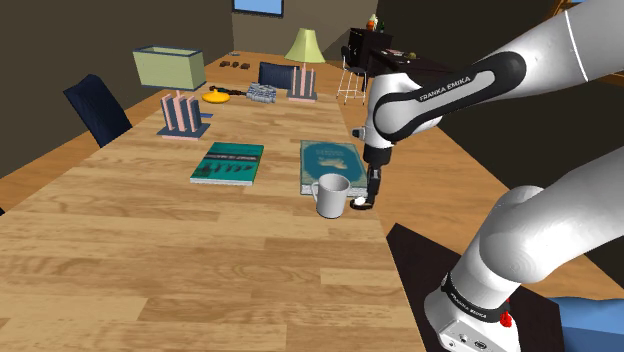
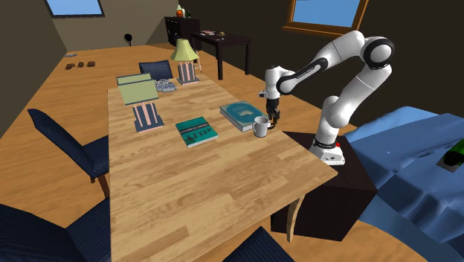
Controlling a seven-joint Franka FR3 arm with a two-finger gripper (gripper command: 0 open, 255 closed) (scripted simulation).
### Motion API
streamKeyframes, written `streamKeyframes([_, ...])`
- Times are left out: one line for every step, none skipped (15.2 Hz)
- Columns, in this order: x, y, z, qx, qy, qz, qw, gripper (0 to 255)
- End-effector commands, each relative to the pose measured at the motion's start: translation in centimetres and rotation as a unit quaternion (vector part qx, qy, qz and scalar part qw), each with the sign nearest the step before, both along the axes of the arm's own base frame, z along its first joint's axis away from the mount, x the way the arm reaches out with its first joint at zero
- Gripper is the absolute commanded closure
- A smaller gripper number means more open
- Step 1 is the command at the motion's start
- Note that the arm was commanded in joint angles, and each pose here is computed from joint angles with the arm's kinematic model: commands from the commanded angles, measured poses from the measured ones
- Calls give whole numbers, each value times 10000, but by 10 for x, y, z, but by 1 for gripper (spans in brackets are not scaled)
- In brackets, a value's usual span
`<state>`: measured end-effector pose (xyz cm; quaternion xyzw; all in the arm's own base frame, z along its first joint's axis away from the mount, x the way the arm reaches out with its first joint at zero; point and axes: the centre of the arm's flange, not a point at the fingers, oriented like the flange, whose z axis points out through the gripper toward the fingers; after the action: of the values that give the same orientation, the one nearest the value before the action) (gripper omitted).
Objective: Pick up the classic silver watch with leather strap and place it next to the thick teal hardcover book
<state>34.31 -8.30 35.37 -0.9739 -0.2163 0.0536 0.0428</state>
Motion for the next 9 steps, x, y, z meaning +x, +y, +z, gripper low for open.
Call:
streamKeyframes([2, -3, 1, -31, -70, -12, 10000, 0])
streamKeyframes([1, -2, 1, -31, -71, -12, 10000, 0])
streamKeyframes([1, -2, 2, -31, -70, -13, 10000, 0])
streamKeyframes([2, -3, 1, -32, -70, -12, 10000, 0])
streamKeyframes([3, -3, 14, -31, -70, -12, 10000, 0])
streamKeyframes([4, -4, 27, -31, -70, -12, 10000, 0])
streamKeyframes([6, -5, 40, -31, -70, -12, 10000, 0])
streamKeyframes([7, -5, 51, -31, -70, -12, 10000, 0])
streamKeyframes([7, -5, 51, -31, -70, -12, 10000, 0])
